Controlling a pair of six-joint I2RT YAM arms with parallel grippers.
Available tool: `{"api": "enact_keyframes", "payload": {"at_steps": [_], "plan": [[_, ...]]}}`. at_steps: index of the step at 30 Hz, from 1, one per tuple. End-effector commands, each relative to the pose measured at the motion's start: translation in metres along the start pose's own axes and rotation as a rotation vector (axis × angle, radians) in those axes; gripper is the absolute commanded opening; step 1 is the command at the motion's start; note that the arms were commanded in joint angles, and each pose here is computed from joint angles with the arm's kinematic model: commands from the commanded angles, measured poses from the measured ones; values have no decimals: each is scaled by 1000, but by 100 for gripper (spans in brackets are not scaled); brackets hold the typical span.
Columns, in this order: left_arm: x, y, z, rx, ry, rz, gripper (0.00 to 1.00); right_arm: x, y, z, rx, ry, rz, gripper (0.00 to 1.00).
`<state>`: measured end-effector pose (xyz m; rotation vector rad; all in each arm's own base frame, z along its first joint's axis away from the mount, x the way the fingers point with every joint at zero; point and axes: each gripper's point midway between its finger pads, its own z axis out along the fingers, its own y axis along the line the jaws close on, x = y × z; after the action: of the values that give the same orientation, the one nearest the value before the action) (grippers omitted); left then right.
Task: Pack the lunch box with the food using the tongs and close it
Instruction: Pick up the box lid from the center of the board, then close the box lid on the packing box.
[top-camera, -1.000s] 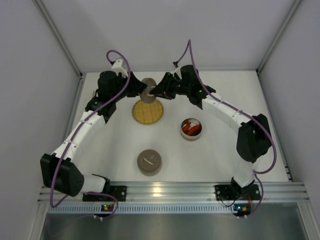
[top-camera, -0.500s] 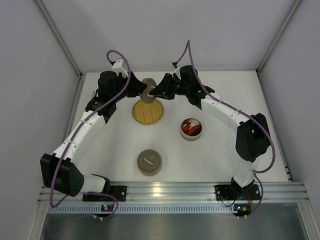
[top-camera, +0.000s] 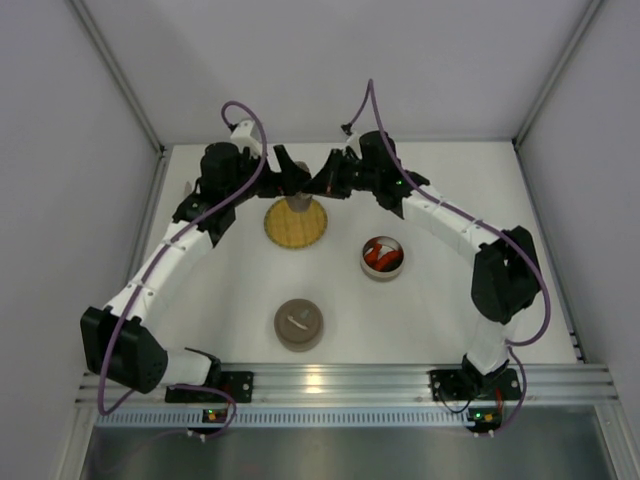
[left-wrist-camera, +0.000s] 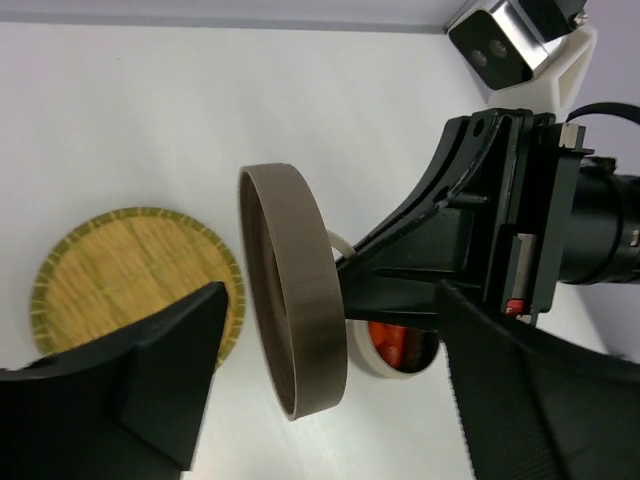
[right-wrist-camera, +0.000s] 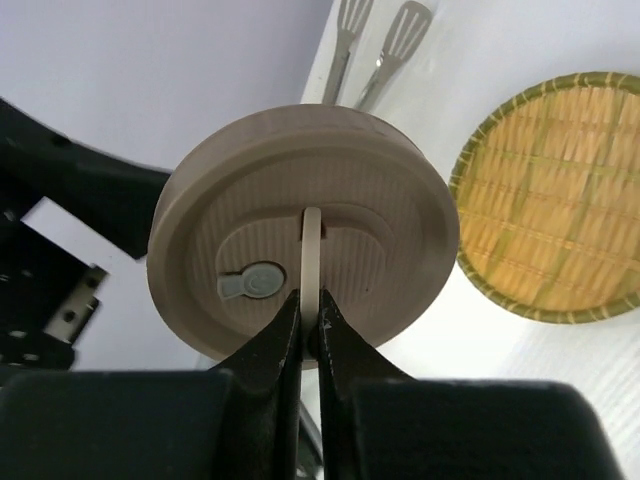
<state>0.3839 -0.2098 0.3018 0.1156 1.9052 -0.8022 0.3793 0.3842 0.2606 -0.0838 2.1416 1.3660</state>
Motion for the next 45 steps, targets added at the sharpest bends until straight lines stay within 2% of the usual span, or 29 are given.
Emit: {"api": "enact_keyframes", "payload": {"at_steps": [1, 2, 4, 5, 6, 7, 8, 10, 11, 16, 18, 23, 25, 32, 38, 45], "plan": [[-35, -8, -11, -7, -74, 51, 98, -12, 12, -28, -15, 0, -211, 0], [-39, -7, -16, -9, -75, 88, 98, -22, 16, -41, -12, -14, -324, 0], [-52, -2, -31, -27, -77, 110, 98, -26, -3, -66, 62, 38, -392, 0], [-53, -4, -36, 5, -62, 133, 98, -40, 4, -81, 68, 33, -541, 0], [-60, 4, -45, -2, -67, 138, 99, -43, 0, -92, 87, 56, -596, 0], [-62, 5, -51, 10, -50, 141, 99, -29, -16, -111, 143, 158, -616, 0], [-61, 2, -58, 61, -31, 155, 98, -40, -13, -124, 152, 182, -804, 0], [-69, 18, -71, 58, -25, 136, 99, -33, -24, -145, 208, 278, -921, 0], [-67, 24, -75, 63, -8, 110, 99, -22, -31, -164, 222, 373, -1014, 0], [-57, 51, -95, 187, 57, -9, 98, 6, -64, -211, 248, 711, -1281, 0], [-45, 62, -95, 191, 92, -58, 99, 25, -78, -226, 220, 866, -1298, 0], [-32, 65, -94, 236, 125, -68, 99, 46, -97, -236, 35, 1023, -1563, 0], [-33, 62, -95, 246, 121, -47, 99, 53, -112, -233, 12, 1114, -1588, 0], [-20, 68, -89, 275, 140, -70, 99, 70, -145, -214, -73, 1273, -1567, 0], [-11, 73, -85, 284, 146, -80, 98, 89, -161, -200, -150, 1352, -1529, 0], [-9, 77, -82, 285, 150, -90, 99, 100, -173, -188, -188, 1385, -1471, 0]]}}
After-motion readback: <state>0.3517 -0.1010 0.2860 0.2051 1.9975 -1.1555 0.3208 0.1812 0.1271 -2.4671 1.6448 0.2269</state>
